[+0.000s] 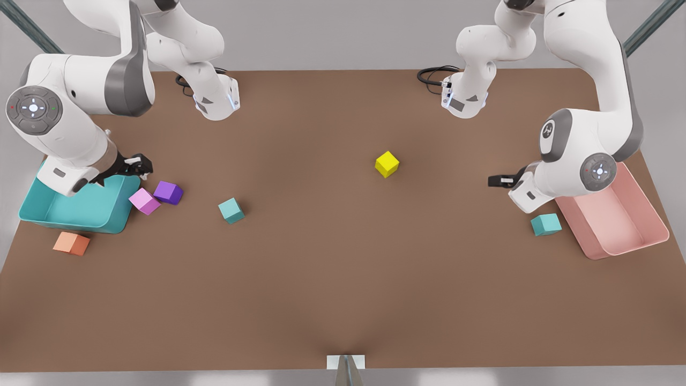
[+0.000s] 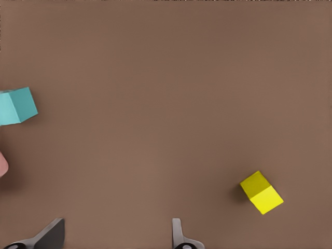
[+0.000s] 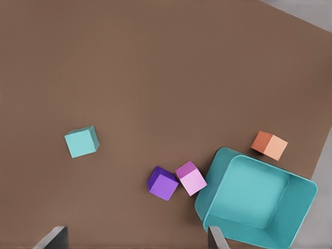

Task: Stack the two blue cubes on top of each other

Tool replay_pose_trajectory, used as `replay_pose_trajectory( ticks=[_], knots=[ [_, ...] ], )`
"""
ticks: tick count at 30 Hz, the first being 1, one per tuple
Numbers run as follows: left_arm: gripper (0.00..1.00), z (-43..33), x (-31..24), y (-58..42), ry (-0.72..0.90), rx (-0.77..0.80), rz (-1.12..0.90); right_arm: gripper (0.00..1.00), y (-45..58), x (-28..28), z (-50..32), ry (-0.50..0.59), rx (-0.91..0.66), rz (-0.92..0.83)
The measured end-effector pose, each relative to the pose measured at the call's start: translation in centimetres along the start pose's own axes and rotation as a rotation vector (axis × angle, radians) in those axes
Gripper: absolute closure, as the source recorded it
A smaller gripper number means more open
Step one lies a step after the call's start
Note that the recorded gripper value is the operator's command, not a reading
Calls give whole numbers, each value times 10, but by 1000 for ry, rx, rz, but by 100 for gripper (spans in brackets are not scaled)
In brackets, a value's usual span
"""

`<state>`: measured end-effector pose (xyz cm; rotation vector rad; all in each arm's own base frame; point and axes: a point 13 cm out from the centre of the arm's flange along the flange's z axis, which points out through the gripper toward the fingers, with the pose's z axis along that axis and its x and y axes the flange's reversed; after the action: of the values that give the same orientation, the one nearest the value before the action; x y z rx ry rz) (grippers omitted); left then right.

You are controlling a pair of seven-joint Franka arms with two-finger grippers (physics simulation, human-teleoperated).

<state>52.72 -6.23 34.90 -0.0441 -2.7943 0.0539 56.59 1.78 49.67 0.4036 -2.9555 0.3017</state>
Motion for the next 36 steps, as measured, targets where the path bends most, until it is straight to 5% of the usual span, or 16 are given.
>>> replay_pose_trajectory(
  ticks=[4, 9, 20, 29, 36],
  knots=[
    [0, -2, -5, 0, -20, 0, -6, 0, 1, -6, 15, 32, 2, -26],
    [0, -3, -7, 0, -30, 1, -13, 0, 72, -45, 130, 244, -36, -102],
    [0, -3, -8, 1, -35, 1, -23, 0, 105, -4, 279, 427, -213, 278],
    [0, -4, -9, 5, -36, 2, -33, 0, 110, -33, 335, 130, -223, 668],
    [0, -4, -9, 5, -36, 2, -36, 0, 116, -29, 324, 30, -301, 917]
  ],
)
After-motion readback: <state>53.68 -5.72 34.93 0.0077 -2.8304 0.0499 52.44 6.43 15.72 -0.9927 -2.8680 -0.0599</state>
